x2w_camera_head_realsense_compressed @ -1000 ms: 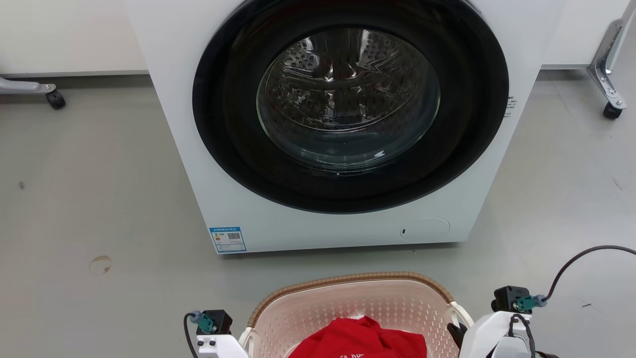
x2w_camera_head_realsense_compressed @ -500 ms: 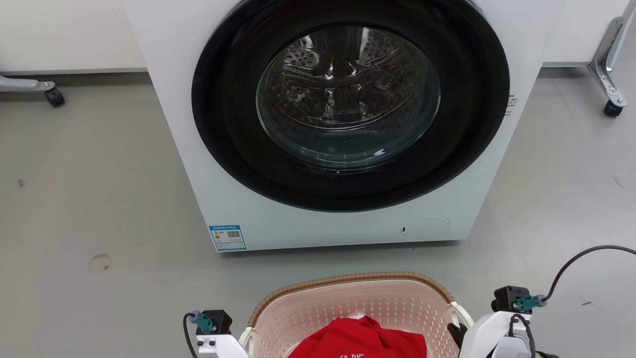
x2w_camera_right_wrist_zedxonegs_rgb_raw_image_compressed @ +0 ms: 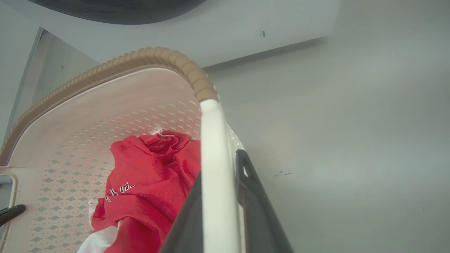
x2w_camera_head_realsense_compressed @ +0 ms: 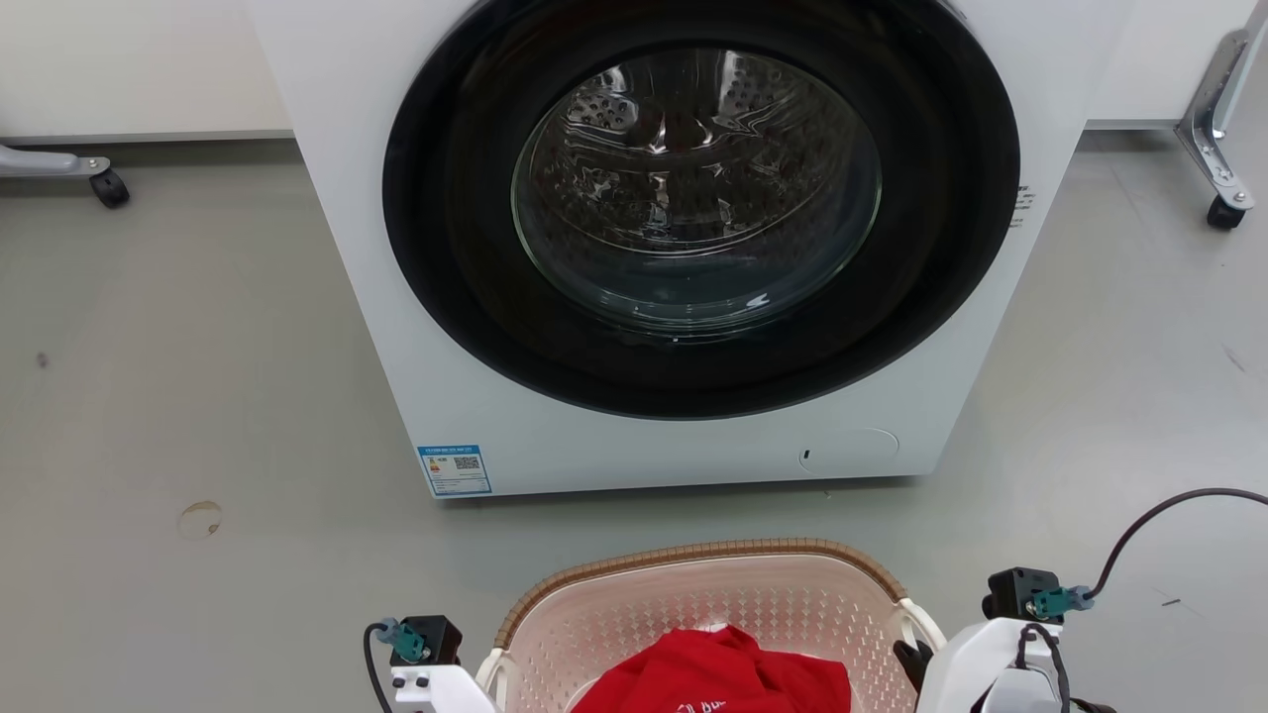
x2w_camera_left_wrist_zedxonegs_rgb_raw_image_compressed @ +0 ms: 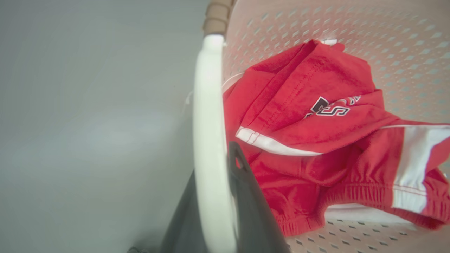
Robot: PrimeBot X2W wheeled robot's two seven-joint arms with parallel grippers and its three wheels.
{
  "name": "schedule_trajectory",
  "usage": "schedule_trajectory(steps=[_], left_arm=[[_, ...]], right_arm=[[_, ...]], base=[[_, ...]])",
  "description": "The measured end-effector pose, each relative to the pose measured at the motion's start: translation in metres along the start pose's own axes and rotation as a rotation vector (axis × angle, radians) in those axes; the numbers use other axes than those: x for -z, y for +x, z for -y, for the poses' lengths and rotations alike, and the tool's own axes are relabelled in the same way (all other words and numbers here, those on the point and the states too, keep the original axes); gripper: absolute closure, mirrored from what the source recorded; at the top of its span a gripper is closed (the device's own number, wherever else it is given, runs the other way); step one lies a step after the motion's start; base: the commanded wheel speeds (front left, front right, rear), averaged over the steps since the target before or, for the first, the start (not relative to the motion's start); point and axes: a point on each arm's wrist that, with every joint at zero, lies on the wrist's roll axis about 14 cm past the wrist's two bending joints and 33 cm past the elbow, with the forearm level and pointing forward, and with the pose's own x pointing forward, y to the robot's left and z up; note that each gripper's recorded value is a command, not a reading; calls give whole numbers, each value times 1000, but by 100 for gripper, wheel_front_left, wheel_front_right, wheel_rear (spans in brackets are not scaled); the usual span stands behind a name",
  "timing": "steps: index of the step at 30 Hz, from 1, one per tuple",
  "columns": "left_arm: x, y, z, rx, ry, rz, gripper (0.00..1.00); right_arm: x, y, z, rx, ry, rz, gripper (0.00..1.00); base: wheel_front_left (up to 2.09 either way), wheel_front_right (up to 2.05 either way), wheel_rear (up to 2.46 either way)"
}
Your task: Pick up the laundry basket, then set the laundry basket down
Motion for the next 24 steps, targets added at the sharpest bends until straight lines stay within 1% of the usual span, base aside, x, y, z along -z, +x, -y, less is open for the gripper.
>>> schedule_trajectory(steps=[24], left_arm=[[0, 10, -2, 1, -2, -12, 100]], right_arm=[[0, 8, 8, 13, 4, -1, 100]], base=[[0, 0, 0]])
